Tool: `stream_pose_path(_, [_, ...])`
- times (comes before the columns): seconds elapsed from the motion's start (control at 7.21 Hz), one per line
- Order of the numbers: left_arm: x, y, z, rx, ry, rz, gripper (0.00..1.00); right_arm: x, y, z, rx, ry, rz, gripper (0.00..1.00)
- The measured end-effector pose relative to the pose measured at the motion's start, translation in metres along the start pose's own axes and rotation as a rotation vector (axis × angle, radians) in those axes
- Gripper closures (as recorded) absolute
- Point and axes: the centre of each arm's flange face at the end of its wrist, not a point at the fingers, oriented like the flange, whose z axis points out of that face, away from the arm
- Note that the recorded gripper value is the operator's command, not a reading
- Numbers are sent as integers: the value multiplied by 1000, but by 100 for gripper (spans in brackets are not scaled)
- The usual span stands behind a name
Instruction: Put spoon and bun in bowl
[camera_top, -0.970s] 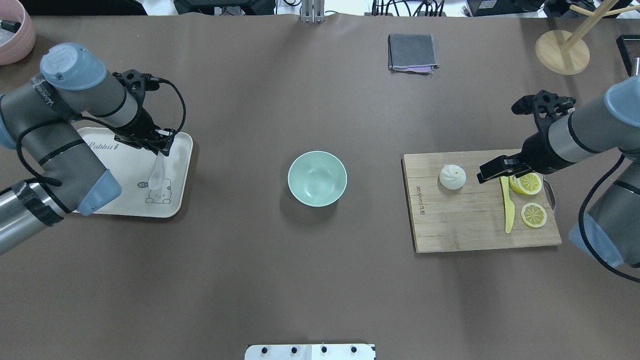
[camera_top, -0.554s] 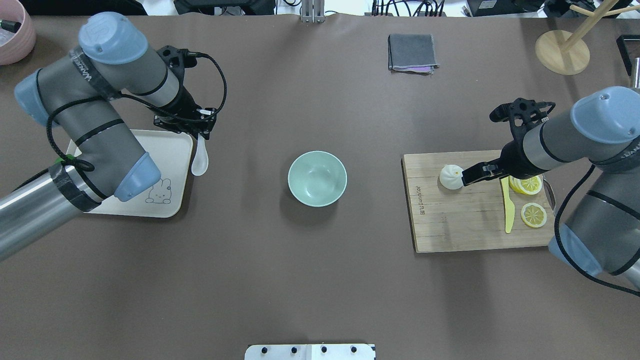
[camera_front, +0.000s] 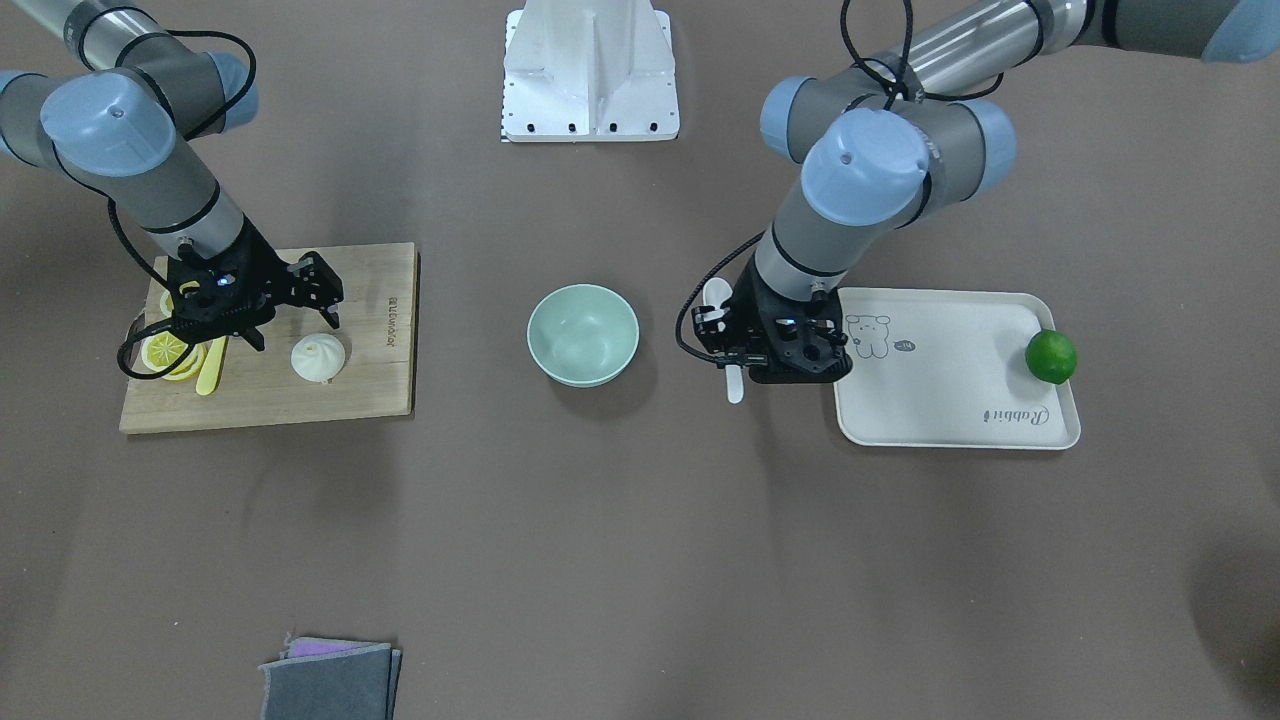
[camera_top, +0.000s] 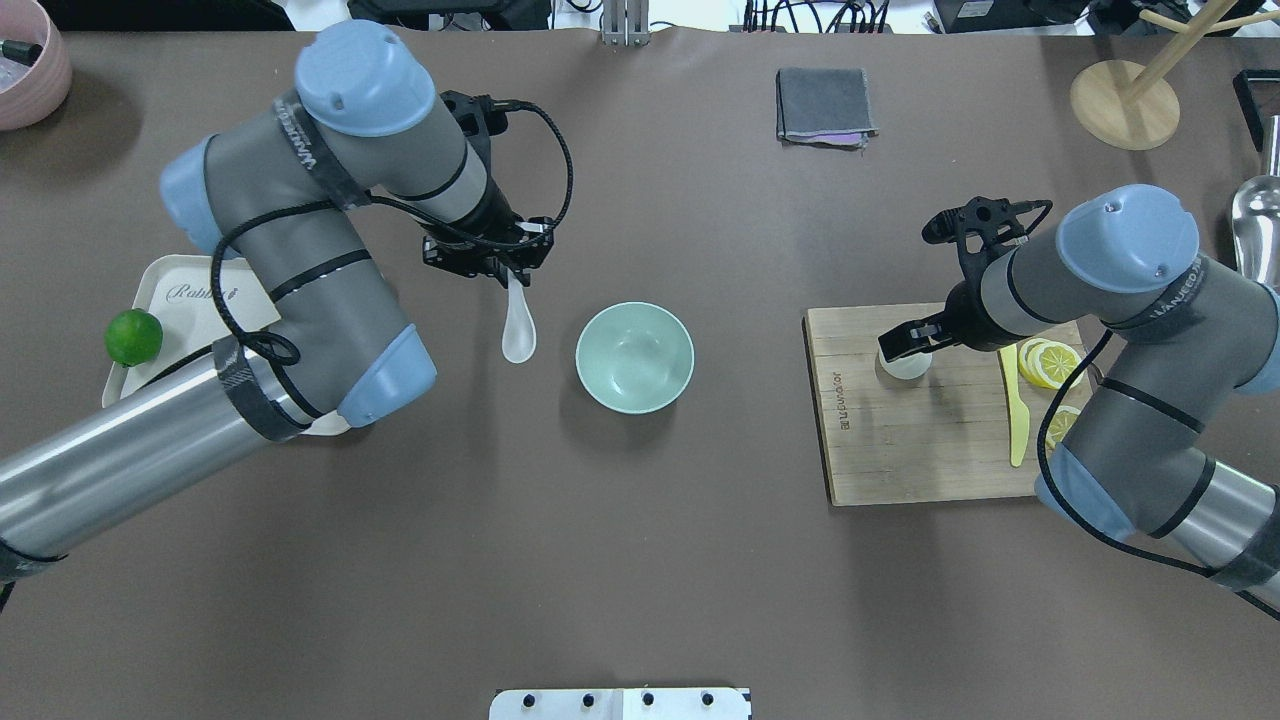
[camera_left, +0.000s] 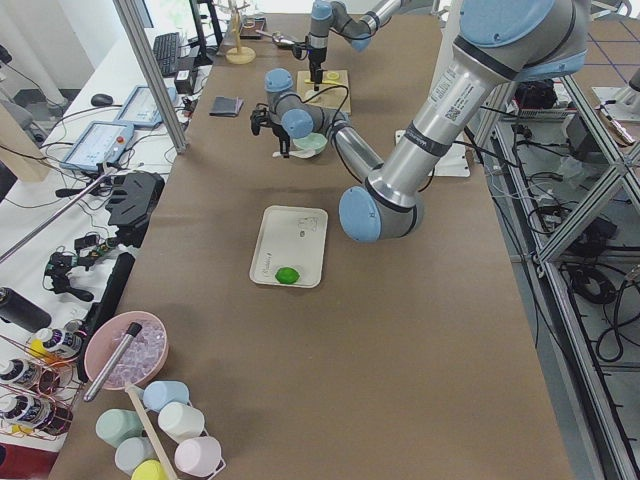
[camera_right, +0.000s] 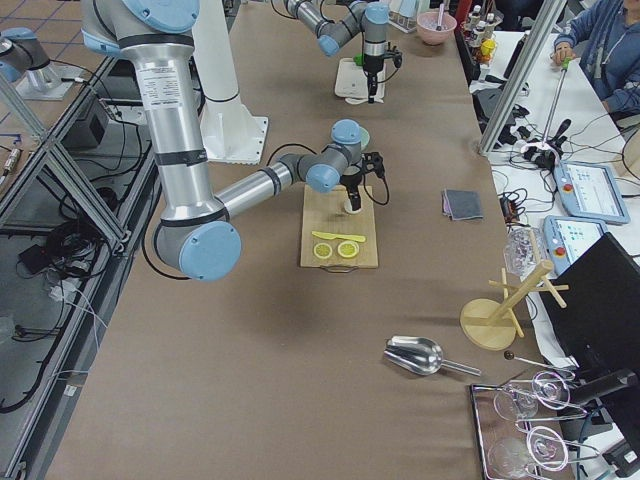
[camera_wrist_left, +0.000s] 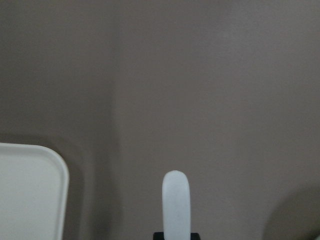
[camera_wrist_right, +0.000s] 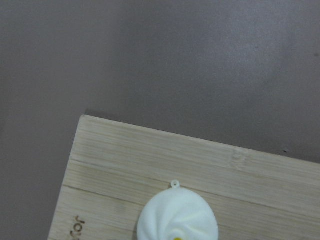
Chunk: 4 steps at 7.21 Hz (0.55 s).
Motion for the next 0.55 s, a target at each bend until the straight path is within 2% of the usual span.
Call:
stream_pose_path(0.42, [57, 22, 11, 8, 14, -24, 100, 0, 0, 8, -1, 14, 1, 71])
stream_pose_path(0.55, [72, 24, 14, 10, 15, -30, 100, -1, 3, 11, -8, 16, 1, 94])
